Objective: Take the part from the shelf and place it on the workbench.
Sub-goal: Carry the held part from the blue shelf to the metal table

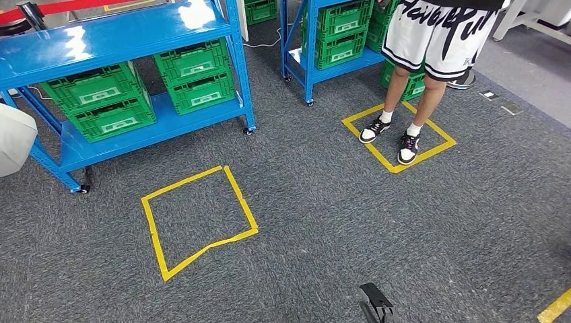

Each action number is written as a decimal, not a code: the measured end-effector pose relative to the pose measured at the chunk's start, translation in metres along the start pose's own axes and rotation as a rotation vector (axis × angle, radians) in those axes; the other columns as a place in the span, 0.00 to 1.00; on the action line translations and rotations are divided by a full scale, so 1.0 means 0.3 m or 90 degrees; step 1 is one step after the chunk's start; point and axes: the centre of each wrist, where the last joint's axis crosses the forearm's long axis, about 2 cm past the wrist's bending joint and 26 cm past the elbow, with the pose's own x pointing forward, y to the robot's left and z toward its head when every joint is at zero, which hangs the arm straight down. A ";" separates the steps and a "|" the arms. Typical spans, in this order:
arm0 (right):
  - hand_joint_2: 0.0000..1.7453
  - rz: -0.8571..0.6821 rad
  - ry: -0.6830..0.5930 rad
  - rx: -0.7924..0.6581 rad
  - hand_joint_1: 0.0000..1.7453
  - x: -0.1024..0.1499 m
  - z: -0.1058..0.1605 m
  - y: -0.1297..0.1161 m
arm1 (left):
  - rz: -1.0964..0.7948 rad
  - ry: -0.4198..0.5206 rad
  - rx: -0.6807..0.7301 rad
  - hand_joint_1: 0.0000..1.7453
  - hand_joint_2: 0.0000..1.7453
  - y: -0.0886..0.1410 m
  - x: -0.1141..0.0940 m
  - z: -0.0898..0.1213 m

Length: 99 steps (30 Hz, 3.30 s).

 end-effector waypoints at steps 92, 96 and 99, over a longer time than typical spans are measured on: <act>0.00 0.024 0.005 0.010 0.00 0.002 -0.012 0.023 | -0.072 0.012 0.015 1.00 1.00 0.215 0.032 0.182; 0.00 0.022 0.003 0.010 0.00 0.002 -0.012 0.023 | -0.070 0.007 0.017 1.00 1.00 0.196 0.031 0.168; 0.00 0.022 0.003 0.010 0.00 0.003 -0.012 0.023 | -0.063 0.009 0.017 1.00 1.00 0.179 0.024 0.167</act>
